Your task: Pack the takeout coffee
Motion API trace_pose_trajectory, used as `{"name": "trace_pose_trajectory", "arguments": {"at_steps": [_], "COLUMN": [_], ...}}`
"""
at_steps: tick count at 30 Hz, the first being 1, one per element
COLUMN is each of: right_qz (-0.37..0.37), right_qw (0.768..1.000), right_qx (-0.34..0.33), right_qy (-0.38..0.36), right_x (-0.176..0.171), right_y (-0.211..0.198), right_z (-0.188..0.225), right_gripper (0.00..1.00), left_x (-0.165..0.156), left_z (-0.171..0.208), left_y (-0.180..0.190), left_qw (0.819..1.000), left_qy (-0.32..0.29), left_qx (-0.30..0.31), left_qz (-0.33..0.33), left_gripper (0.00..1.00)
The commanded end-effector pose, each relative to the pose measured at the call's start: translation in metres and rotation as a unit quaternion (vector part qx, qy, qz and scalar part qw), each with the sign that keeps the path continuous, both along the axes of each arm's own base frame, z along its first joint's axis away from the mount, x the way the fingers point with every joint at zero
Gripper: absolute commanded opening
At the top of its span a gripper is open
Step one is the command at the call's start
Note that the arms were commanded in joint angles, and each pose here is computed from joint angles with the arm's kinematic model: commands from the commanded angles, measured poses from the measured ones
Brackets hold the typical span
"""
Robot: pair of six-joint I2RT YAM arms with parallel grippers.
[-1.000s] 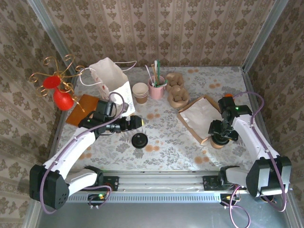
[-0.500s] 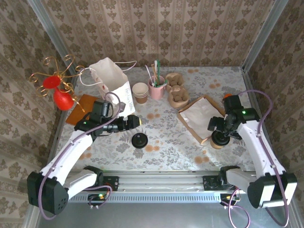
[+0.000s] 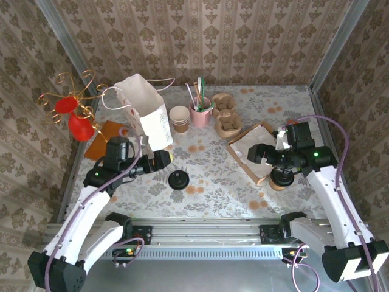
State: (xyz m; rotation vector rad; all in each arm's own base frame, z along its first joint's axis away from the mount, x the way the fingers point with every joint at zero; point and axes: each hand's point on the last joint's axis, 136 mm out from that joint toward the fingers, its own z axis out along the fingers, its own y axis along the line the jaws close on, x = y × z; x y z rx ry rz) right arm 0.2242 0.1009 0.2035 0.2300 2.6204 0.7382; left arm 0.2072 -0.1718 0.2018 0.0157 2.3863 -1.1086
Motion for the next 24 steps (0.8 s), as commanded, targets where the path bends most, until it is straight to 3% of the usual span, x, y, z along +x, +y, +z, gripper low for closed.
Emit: {"name": "trace_pose_trajectory", "arguments": {"at_steps": [1,13,16,18,24], "right_qz": [0.039,0.119,0.138,0.148,0.164], "right_qw": [0.998,0.993,0.99,0.989,0.986], "right_qx": [0.042,0.001,-0.005,-0.006,-0.017], "right_qy": [-0.02,-0.017,-0.019,-0.016,0.0], "right_x": [-0.001,0.021,0.033,0.039,0.048], "right_y": [0.024,0.072,0.089,0.097,0.104], "right_z": [0.013,0.032,0.035,0.033,0.013], "right_gripper": [1.0,1.0,1.0,1.0,1.0], "left_x": [-0.004,-0.007,-0.003,-0.004,0.002], "left_z": [-0.012,-0.04,-0.017,0.003,0.067], "left_y": [0.006,0.018,0.017,0.02,0.02], "left_qw": [0.999,0.997,0.998,0.996,0.975], "left_qy": [0.026,0.05,0.02,-0.004,-0.073], "left_qx": [-0.009,0.029,0.048,0.092,0.201], "left_qz": [0.029,0.048,0.025,0.003,-0.063], "left_gripper": [1.0,1.0,1.0,1.0,1.0]}}
